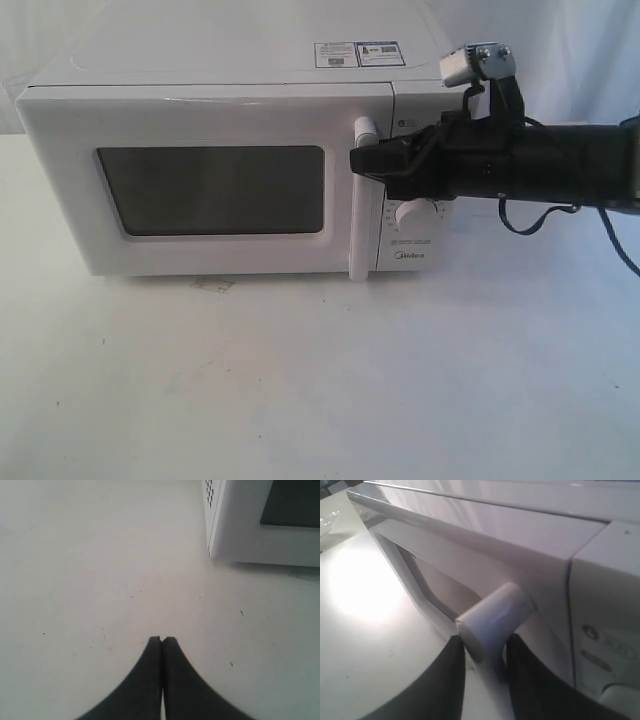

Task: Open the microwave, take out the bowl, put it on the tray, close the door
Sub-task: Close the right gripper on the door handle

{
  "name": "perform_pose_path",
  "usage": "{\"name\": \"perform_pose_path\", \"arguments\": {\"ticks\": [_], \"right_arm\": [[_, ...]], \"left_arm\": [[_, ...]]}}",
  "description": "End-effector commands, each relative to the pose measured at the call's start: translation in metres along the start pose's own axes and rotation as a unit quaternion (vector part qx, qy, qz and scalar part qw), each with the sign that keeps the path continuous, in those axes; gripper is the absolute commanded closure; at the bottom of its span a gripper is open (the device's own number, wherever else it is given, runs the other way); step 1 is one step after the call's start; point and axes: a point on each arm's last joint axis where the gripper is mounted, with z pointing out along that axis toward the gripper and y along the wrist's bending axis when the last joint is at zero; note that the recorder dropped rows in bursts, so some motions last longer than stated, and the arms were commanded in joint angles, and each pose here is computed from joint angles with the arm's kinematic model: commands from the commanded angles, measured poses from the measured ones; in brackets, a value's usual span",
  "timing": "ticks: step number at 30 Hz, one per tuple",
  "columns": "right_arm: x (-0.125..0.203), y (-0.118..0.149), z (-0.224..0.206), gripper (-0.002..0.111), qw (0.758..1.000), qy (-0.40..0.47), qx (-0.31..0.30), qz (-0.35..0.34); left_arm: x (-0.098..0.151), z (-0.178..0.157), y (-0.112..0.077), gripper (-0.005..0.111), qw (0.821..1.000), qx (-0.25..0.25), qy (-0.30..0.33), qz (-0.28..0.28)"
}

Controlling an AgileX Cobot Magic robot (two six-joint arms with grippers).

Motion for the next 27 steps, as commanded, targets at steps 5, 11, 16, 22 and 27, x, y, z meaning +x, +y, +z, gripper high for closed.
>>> {"name": "perform_pose_path", "arguments": {"ticks": [5,11,16,22,27], "right_arm": [[0.000,0.070,0.018,0.108,0.964,-0.028,-0.253,-0.076],[0.001,0.076,0.020,0.108,0.962,-0.028,-0.260,-0.076],[0.000,0.076,0.020,0.108,0.962,-0.035,-0.258,-0.079],[0.002,0.076,0.020,0.108,0.963,-0.035,-0.258,-0.076],[0.002,0.078,0.017,0.108,0.962,-0.035,-0.258,-0.080]], "left_arm": [[0.001,0.000,0.000,0.107,1.000,0.002,0.000,0.000],[0.001,0.000,0.000,0.107,1.000,0.002,0.000,0.000],[0.001,0.000,0.000,0.107,1.000,0.002,0.000,0.000],[0.001,0.000,0.000,0.107,1.000,0.002,0.000,0.000],[0.001,0.000,0.000,0.107,1.000,0.002,0.000,0.000]]}}
